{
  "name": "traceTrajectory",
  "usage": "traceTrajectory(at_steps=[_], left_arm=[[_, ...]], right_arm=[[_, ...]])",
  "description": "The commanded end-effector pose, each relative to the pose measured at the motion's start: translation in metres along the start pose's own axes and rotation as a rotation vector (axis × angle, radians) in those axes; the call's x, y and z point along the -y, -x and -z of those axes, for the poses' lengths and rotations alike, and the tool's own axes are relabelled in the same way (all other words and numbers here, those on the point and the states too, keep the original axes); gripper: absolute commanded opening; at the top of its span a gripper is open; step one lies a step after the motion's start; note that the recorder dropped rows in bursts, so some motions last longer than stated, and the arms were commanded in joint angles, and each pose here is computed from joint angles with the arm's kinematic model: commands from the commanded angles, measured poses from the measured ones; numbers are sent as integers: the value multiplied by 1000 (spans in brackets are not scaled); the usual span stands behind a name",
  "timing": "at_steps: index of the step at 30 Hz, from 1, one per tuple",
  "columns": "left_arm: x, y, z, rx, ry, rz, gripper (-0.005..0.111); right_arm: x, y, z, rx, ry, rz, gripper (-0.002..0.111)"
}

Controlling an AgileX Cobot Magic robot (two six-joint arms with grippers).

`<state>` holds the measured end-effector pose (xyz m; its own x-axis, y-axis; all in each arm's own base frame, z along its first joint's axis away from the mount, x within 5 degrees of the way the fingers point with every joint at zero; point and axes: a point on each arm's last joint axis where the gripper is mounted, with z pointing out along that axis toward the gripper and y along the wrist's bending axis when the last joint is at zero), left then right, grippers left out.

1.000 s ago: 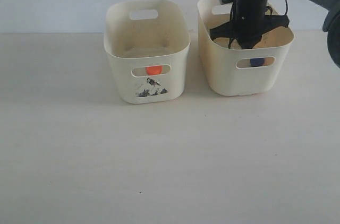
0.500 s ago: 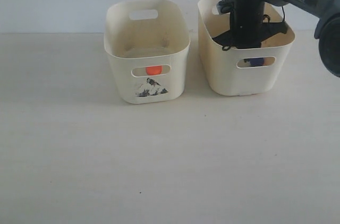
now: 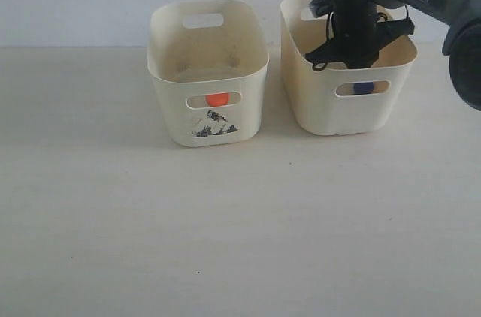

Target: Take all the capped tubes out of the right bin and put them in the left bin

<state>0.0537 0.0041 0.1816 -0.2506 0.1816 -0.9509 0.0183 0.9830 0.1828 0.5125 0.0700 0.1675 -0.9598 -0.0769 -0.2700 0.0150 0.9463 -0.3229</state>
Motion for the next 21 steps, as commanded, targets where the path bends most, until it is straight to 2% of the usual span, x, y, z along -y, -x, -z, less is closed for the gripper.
traceTrajectory(at_steps=[1,8,15,21], left_arm=[[0,2,0,7,-2,12,4],[0,2,0,7,-2,12,4],[0,2,0,7,-2,12,4],[0,2,0,7,-2,12,4]], right_arm=[[3,-2,-8,-24,-3,-16,0],[12,5,3,23,-54,-8,0],[19,19,48,132,37,-80,0],[11,18,42,108,86,-82,0]])
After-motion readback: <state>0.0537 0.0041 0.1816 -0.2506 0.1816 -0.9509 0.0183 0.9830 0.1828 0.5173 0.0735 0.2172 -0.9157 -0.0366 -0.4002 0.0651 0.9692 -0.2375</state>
